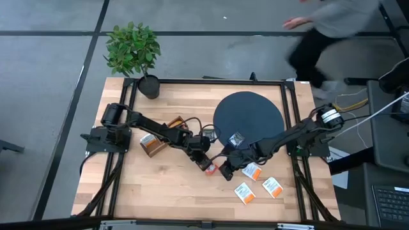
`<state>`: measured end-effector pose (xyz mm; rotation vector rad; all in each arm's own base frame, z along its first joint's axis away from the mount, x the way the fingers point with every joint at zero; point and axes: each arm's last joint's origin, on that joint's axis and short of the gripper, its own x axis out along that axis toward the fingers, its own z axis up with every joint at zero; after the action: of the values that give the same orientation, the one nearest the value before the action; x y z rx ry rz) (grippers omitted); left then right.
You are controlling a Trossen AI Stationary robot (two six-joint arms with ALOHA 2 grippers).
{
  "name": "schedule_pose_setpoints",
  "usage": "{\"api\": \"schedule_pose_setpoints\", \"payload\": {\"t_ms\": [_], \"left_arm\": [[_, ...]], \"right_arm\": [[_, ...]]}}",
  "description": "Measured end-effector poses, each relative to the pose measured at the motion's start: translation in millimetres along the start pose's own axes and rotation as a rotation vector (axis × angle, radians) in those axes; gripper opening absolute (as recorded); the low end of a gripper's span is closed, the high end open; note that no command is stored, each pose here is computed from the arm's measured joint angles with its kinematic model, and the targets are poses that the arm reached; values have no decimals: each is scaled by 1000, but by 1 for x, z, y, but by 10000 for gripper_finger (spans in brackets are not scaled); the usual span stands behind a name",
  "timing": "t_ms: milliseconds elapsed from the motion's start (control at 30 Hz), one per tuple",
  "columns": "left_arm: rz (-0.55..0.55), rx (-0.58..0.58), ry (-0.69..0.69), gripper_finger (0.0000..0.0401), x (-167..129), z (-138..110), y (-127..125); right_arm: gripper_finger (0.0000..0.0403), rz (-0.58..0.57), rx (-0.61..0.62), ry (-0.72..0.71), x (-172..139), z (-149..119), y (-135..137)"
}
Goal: Pick & Place Tea
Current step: Put the orange tea bag into the right section of the wooden organizer
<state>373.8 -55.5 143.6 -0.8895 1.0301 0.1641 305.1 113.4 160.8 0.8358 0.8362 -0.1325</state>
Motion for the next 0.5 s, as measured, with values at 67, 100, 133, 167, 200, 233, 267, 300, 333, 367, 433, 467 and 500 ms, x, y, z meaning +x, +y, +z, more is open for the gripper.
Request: {"api": "schedule_pose_setpoints", "payload": {"t_ms": [67, 100, 133, 167, 200, 233, 267, 300, 333, 367, 433, 467, 500], "left_arm": [[3, 15, -24, 2, -4, -3, -6], [14, 22, -31, 2, -6, -5, -8], [21, 30, -43, 2, -9, -7, -10], [23, 39, -55, 2, -12, -8, -12], [25, 49, -65, 2, -15, -9, -14], [34, 61, -75, 2, -20, -10, -17], [51, 71, -80, 2, -24, -12, -18], [62, 84, -89, 2, -28, -13, -19], [77, 95, -103, 2, -32, -13, -19], [106, 106, -104, 2, -39, -15, -19], [154, 131, -116, 2, -52, -17, -22], [188, 150, -125, 2, -60, -17, -24], [236, 171, -120, 2, -68, -17, -25]], "right_arm": [[27, -5, 6, 8, -7, -1, 2], [27, -7, 6, 12, -9, -2, 3], [27, -9, 5, 15, -11, -2, 3], [28, -20, 2, 24, -13, -3, 3], [28, -25, 0, 28, -15, -4, 3], [28, -25, 0, 29, -15, -4, 3], [28, -33, -1, 35, -16, -5, 3], [28, -46, -2, 43, -17, -6, 2], [28, -49, -3, 46, -17, -7, 2], [28, -51, -3, 46, -17, -7, 2], [28, -57, -3, 50, -17, -7, 1], [28, -61, -4, 52, -17, -7, 1], [28, -63, -4, 51, -17, -7, 0]]}}
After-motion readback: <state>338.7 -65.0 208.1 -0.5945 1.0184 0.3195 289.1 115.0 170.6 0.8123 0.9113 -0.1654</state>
